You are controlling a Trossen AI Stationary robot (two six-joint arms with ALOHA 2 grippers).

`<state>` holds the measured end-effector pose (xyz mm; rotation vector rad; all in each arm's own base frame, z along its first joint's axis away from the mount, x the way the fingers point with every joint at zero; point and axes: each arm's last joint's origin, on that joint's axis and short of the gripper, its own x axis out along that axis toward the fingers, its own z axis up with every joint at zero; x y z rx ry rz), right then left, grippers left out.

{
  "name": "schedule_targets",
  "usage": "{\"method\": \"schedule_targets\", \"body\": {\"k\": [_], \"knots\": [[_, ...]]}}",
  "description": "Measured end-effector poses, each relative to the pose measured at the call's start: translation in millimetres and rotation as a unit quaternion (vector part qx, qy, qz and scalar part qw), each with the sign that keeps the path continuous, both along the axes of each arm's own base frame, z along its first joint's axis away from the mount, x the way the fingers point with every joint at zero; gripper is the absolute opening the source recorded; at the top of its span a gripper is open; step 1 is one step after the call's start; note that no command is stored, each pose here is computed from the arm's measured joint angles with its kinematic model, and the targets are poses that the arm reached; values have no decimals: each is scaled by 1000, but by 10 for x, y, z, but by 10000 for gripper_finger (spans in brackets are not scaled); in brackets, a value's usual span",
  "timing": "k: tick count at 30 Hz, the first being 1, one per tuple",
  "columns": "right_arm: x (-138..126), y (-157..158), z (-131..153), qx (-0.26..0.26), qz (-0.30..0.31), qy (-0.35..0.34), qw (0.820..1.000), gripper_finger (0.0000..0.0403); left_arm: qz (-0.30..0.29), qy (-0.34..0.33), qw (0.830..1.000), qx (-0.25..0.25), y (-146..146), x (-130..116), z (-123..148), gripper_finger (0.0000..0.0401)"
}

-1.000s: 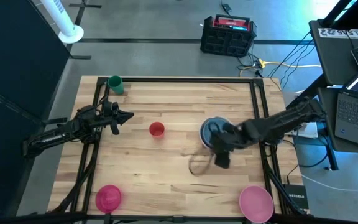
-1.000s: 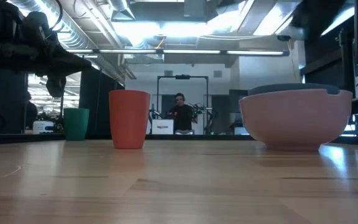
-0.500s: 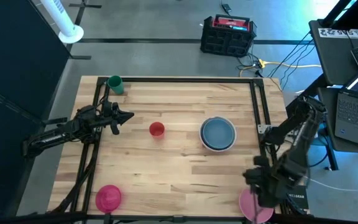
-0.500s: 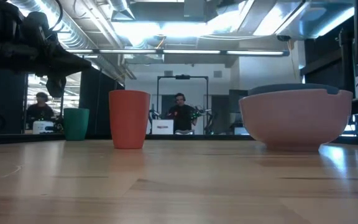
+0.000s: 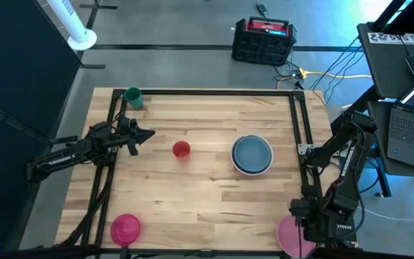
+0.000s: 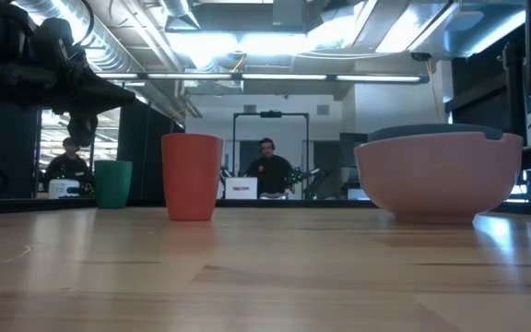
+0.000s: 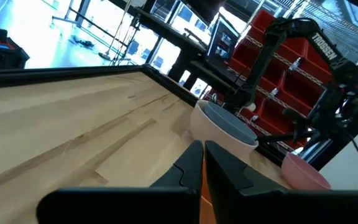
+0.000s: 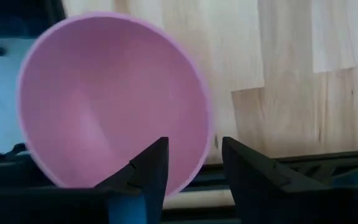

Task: Nest bowls inside each other
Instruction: Stack the light pink bowl on top of the light blue bowl

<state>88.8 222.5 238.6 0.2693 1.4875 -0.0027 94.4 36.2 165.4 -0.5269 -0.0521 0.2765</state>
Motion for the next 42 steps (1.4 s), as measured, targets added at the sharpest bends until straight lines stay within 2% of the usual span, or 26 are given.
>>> {"method": "schedule_targets", "body": {"k": [13,19,21,24,25,28,33,40,42], "knots": [[-23,-81,-404,-2,-23,0,1000,138,0,1,1000,1,0,0,-1,0],[-41,-111,-578,16,-39,8,999,135,0,1,1000,0,0,0,-1,0],[-40,-135,-610,17,-59,27,998,112,0,1,1000,0,0,0,-1,0],[-21,-138,-629,31,-62,48,996,26,0,0,1000,0,0,0,0,0],[-5,-125,-623,39,-64,42,996,15,0,1,1000,1,0,0,-1,0],[120,-137,-593,55,-79,29,995,4,0,0,1000,3,0,0,2,0],[490,-271,-422,50,-90,-15,995,2,0,-1,1000,2,0,0,2,0],[962,-586,-173,25,-108,-74,991,0,1,-2,1000,-1,0,0,2,0],[1107,-753,-86,5,-112,-84,990,0,1,-1,1000,-3,0,0,0,0]]}}
